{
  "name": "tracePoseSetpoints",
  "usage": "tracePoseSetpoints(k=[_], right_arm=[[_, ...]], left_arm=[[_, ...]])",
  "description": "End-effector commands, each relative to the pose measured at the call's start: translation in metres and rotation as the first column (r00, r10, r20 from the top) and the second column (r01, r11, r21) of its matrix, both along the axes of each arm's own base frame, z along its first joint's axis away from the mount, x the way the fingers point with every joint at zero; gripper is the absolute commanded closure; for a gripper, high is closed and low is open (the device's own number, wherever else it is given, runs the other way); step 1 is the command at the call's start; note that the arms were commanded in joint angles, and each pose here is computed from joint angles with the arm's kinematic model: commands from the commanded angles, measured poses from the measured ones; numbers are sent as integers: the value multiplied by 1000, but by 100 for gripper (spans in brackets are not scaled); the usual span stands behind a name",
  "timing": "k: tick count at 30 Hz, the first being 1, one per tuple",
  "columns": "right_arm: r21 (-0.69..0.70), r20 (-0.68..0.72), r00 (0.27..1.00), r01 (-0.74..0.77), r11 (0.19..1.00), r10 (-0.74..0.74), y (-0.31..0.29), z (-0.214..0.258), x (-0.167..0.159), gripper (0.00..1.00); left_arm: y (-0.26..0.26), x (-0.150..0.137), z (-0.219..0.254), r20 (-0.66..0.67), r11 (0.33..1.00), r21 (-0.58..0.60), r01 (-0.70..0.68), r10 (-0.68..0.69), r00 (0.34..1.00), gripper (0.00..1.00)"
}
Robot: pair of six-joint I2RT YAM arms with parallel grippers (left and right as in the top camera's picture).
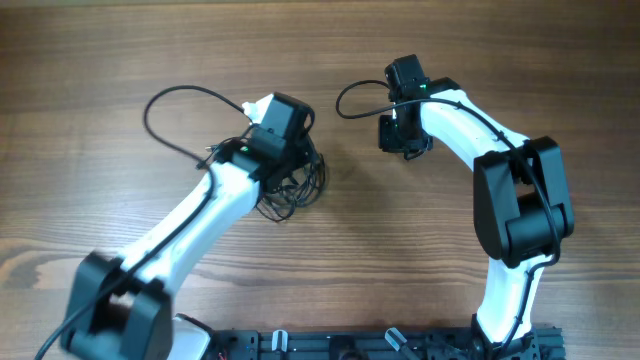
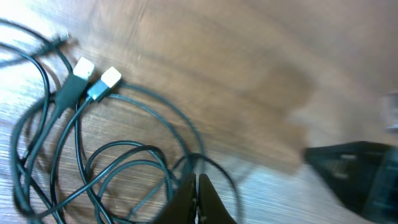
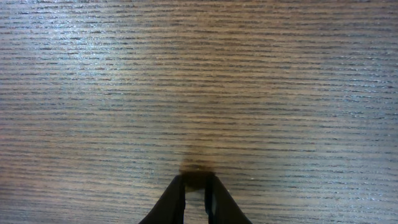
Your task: Untangle cables
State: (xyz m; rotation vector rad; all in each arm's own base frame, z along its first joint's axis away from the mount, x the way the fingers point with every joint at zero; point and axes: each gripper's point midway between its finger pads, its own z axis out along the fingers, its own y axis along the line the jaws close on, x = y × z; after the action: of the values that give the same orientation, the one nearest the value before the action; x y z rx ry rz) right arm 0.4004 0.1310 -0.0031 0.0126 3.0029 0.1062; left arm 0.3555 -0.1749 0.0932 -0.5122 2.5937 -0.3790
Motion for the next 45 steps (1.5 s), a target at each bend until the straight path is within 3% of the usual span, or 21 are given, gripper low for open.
tracePoseSetpoints(k=[1, 2, 5, 8, 9, 10, 11, 12, 18, 23, 25, 27, 28, 30, 33, 35, 37, 39, 41, 45], right_arm=[[8, -66, 998, 0, 1000, 0, 1, -26, -8, 86], [8, -66, 998, 0, 1000, 0, 1, -26, -8, 86], [8, -67, 998, 0, 1000, 1, 1, -26, -8, 85], [27, -69, 998, -4, 1000, 5, 4, -25, -9, 74], [43, -68, 998, -4, 999, 7, 7, -25, -8, 71], [62, -67, 998, -7, 998, 11, 11, -24, -8, 50], [63, -64, 998, -6, 998, 11, 11, -24, -7, 42], [64, -57, 998, -7, 998, 11, 11, -24, -5, 42], [74, -43, 999, 26, 997, -23, 12, -24, 0, 72], [74, -42, 999, 26, 997, -23, 12, -24, 0, 76], [74, -42, 999, 26, 997, -23, 12, -24, 0, 76], [74, -43, 999, 26, 997, -22, 12, -24, 0, 76], [74, -43, 999, 26, 997, -23, 12, -24, 0, 76], [148, -73, 997, 3, 989, 8, 25, -21, -6, 85], [476, -62, 966, -192, 858, 251, 78, 20, -21, 82], [582, -17, 953, -236, 778, 302, 95, 48, -23, 74], [606, 5, 951, -250, 755, 310, 99, 62, -24, 66], [657, 25, 939, -275, 702, 344, 108, 76, -32, 51], [716, 22, 928, -274, 642, 372, 117, 86, -42, 50], [751, 4, 925, -255, 609, 381, 127, 91, -50, 50]], left_arm=[[12, 4, 67, 162, 997, -71, -28, 39, 986, 93], [12, 4, 72, 171, 997, -77, -26, 39, 984, 89], [12, -4, 71, 153, 997, -68, -19, 29, 988, 58], [9, -23, 46, 49, 1000, -14, 4, -4, 999, 31], [7, -28, 39, 23, 1000, 1, 17, -17, 1000, 29], [3, -33, 30, -8, 999, 19, 34, -34, 999, 32], [-1, -36, 24, -25, 998, 29, 48, -47, 999, 52], [-4, -37, 17, -42, 998, 38, 58, -56, 998, 64], [-8, -42, -32, -156, 990, 111, 82, -64, 986, 85], [-10, -39, -56, -191, 988, 131, 86, -60, 980, 73], [-12, -35, -61, -186, 988, 129, 85, -61, 981, 58], [-12, -35, -64, -192, 987, 133, 86, -59, 980, 57], [-10, -35, -65, -192, 986, 144, 83, -55, 980, 58], [1, -30, -65, -166, 976, 209, 58, -23, 986, 76], [21, -18, -61, -105, 955, 295, 10, 22, 994, 90], [28, -3, -57, -73, 950, 309, 44, -22, 997, 93], [39, 9, -54, -48, 953, 301, 22, -8, 999, 93], [46, 21, -53, -40, 974, 227, -10, 20, 999, 92], [51, 33, -52, -43, 992, 118, -33, 38, 998, 92], [61, 37, -52, -95, 998, -39, -42, 39, 995, 93]])
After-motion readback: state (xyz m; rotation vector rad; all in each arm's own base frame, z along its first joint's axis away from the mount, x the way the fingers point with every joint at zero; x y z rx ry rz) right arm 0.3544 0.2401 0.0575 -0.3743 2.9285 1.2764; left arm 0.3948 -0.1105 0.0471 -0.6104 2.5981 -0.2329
